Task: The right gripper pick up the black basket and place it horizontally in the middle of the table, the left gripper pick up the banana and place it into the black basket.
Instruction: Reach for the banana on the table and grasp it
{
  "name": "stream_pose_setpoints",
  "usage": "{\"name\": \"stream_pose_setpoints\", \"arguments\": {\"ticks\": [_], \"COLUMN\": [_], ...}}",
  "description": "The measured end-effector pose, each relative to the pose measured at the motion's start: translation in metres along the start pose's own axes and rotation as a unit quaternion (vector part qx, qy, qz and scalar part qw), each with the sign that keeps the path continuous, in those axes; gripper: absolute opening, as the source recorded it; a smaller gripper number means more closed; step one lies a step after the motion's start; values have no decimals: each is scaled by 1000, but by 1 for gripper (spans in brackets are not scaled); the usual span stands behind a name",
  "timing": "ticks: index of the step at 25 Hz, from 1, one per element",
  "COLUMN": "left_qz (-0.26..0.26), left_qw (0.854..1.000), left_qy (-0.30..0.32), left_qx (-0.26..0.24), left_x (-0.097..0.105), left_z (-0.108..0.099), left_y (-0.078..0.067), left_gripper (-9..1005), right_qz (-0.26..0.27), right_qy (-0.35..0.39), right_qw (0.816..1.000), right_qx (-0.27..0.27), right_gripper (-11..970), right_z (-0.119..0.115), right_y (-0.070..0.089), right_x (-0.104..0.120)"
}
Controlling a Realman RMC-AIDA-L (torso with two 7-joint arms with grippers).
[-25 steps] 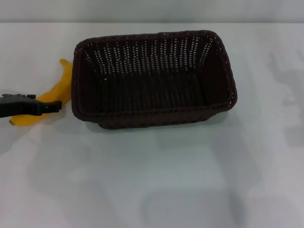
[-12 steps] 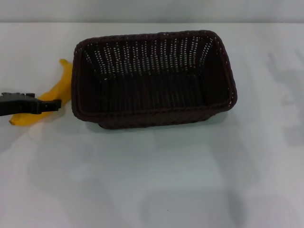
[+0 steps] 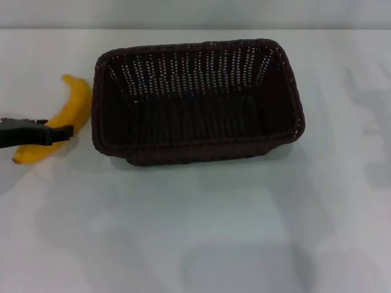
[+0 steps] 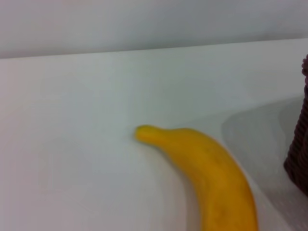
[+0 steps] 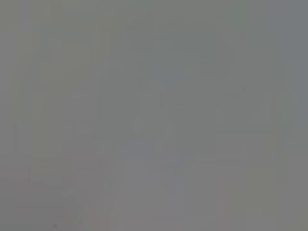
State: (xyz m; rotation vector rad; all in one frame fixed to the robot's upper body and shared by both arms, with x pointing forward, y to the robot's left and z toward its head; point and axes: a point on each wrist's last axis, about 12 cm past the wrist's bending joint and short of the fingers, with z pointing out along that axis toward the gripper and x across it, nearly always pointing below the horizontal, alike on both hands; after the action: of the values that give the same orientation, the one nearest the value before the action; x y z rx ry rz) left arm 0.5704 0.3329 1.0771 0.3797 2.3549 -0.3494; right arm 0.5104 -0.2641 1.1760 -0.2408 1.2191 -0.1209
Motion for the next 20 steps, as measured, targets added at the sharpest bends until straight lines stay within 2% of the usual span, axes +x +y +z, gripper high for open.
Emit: {"name": "stream_pose_setpoints", "arguments": {"ticks": [3,12,20], "left_qz": [-2,-2,3], "left_qw": [1000,1000,1000], "left_qy": [-1,-1,0], "left_qx": [-2,-1,-8], "left_x": [0,-2,-3], "left_z": [0,0,1], "left_y": [0,0,1], "left_gripper": [612,488,496], "right_qz": [0,1,1], "right_qy": [-1,-3,-4], "right_qw": [1000,1000,1000], "right_qx": [0,0,0], "right_gripper": [735,735,701], "right_z": [0,0,0], "right_y": [0,0,0], "right_x": [0,-1,-2]}}
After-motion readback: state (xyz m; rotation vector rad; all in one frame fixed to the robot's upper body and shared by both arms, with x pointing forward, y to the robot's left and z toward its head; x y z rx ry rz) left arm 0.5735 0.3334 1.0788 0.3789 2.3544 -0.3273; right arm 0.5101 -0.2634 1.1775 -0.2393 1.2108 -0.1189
